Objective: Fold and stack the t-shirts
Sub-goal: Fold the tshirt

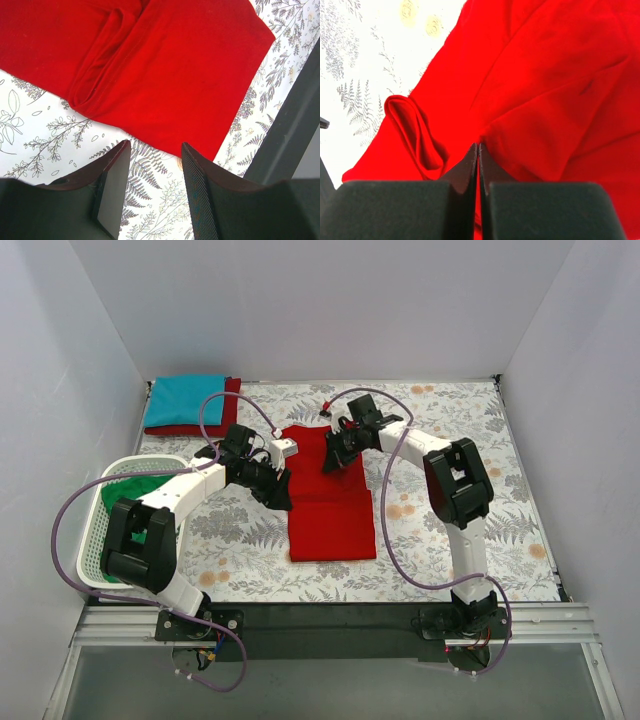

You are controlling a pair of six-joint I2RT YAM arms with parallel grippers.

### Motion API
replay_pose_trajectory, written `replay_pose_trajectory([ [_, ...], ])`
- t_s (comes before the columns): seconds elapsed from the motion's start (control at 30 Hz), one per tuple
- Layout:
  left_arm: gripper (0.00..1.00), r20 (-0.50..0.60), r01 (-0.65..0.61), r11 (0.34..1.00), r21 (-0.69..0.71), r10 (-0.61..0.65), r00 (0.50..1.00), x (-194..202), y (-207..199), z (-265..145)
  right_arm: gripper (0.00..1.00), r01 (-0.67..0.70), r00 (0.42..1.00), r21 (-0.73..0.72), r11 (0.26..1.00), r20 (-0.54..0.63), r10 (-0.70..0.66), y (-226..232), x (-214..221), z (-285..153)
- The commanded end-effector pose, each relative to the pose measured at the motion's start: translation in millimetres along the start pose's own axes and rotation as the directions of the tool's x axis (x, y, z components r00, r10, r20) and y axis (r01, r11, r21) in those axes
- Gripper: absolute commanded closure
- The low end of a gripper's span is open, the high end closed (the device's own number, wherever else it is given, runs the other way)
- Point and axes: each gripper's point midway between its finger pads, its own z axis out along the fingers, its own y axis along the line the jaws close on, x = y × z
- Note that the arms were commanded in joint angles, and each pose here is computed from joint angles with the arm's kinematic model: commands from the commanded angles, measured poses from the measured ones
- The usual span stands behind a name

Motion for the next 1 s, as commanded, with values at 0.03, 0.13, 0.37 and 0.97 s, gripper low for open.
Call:
replay_pose_trajectory([
  [0.03,0.56,0.032,-0.025,1.000,-0.010,0.025,0.999,-8.3,-2.2,-7.5,0.99,-0.007,1.000,-0.047,0.999,0.005,0.007,-1.9,3.8,12.8],
  [0.13,0.56,0.027,-0.021,1.000,-0.010,0.021,0.999,-8.6,-1.1,-6.6,0.91,-0.028,1.000,-0.085,0.996,0.006,0.029,2.7,0.9,16.2],
  [0.37,0.54,0.016,-0.021,1.000,-0.006,0.022,1.000,-9.3,1.0,-5.1,0.61,-0.024,0.996,-0.197,0.980,0.083,0.041,21.3,-30.0,-20.5],
  [0.97,0.63,0.093,0.147,0.951,0.273,-0.178,0.980,-64.2,-11.6,25.1,0.76,-0.099,0.992,-0.284,0.954,0.051,0.118,-5.0,-7.3,-42.1],
])
